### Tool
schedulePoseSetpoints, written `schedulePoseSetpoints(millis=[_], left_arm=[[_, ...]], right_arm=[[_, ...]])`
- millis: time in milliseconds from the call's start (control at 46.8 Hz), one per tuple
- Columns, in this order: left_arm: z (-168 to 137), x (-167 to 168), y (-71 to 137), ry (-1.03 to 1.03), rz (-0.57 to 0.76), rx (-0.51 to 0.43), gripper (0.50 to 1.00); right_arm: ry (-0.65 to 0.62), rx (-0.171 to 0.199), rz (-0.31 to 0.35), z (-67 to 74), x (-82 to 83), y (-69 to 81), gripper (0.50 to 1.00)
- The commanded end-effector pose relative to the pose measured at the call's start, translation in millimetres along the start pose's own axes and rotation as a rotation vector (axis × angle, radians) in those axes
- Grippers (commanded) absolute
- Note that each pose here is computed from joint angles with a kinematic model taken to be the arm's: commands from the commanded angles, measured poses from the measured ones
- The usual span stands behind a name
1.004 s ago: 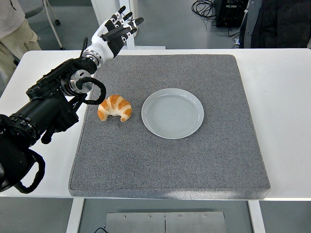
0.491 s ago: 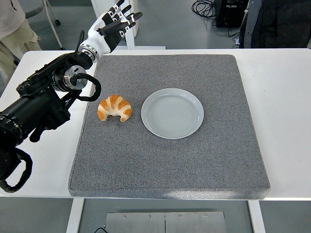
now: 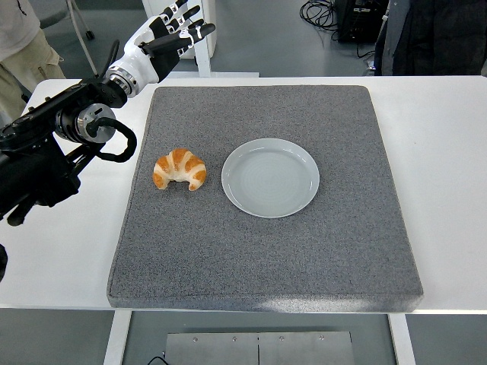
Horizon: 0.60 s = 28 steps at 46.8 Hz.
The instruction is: Place the bread on the plate
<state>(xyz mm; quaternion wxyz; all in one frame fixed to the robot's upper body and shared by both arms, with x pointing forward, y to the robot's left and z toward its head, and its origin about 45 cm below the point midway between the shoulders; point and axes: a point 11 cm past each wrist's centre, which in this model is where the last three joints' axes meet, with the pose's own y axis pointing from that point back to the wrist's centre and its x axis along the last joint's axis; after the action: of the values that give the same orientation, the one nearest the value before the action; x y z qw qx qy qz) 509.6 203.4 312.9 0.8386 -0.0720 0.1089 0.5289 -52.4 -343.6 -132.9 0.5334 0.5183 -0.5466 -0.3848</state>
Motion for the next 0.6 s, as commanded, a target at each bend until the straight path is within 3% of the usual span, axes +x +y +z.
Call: schedulePoseSetpoints(millis=[0, 256, 577], left_arm=[[9.1, -0.5, 5.6, -0.04, -0.017, -0.007, 0.992], [27.1, -9.0, 27.0, -0.128, -0.054, -0.018, 0.992], [53.8, -25.9, 60.6, -0.377, -0.174, -0.018, 0.992]], right_arm=[[0.0, 0.0, 0.0, 0.0, 0.0, 0.0, 1.0], [0.0, 0.0, 0.0, 0.0, 0.0, 0.0, 1.0], [0.0, 0.0, -0.001, 0.0, -0.1, 0.0, 1.0]])
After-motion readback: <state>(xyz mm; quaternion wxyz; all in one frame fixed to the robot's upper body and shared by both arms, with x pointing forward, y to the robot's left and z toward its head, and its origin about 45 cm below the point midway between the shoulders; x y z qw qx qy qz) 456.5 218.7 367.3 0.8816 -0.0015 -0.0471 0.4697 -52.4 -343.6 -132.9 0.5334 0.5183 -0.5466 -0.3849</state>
